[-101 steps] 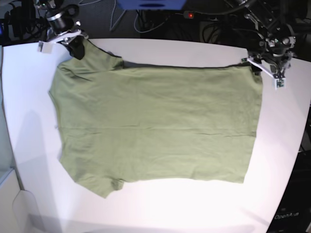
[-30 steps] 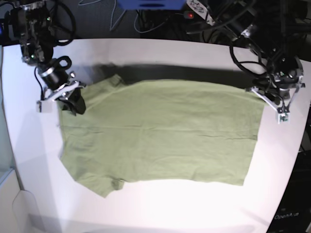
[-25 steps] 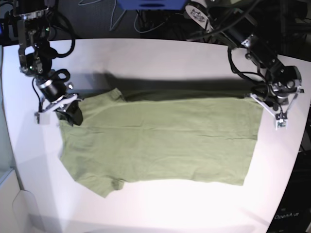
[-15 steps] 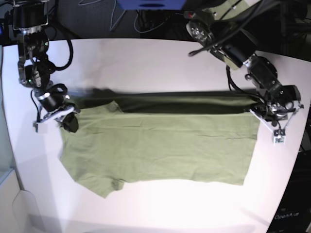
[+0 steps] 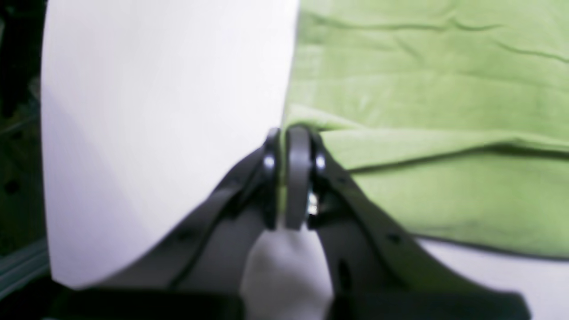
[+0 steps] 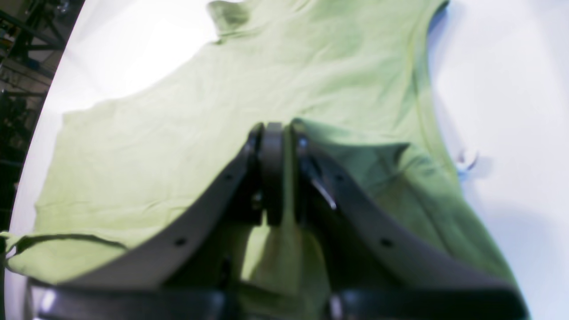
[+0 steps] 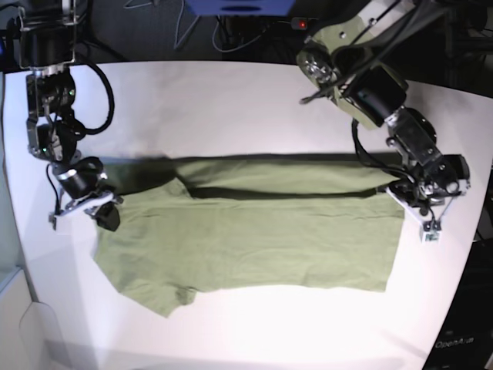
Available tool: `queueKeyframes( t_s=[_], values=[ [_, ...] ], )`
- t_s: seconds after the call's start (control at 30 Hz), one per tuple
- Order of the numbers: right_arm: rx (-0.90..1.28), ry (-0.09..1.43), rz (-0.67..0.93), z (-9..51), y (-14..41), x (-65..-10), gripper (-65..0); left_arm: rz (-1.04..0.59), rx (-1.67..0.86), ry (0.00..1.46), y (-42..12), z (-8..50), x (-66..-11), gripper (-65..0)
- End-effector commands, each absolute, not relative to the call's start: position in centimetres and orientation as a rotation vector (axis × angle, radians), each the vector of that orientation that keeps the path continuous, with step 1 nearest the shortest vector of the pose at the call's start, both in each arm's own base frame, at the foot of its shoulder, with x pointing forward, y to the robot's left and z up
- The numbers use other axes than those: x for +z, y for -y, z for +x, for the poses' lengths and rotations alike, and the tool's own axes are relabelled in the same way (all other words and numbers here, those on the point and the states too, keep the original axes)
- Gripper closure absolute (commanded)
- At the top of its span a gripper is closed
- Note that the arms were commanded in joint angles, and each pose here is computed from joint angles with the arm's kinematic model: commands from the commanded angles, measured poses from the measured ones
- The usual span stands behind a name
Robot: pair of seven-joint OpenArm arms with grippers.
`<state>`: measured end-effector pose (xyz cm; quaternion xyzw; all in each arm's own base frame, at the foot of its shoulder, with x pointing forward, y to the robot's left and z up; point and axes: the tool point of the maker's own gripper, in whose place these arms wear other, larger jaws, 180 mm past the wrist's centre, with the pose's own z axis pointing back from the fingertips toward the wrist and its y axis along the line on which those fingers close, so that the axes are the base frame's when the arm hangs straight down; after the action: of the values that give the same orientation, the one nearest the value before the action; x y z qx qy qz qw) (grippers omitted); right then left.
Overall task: Fold the T-shirt properly
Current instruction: 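Lift both shoulder corners and fold them over toward the hem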
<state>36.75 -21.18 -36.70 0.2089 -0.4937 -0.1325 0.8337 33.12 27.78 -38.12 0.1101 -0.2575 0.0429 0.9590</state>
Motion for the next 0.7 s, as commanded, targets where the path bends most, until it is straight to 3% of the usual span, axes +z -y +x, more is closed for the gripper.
queueKeyframes(
  t_s=[0.0,0.67],
  values=[
    [-0.284,1.107,0.446,38.1,21.9,-34.8,-2.8,0.23,0.09,0.584,-28.0,34.9,-36.4,-2.3],
    [-0.235,1.054,0.464,40.2,19.7,-36.1,-3.2,0.221,0.087,0.616,-28.2,35.8,-36.3,-2.3]
  ],
)
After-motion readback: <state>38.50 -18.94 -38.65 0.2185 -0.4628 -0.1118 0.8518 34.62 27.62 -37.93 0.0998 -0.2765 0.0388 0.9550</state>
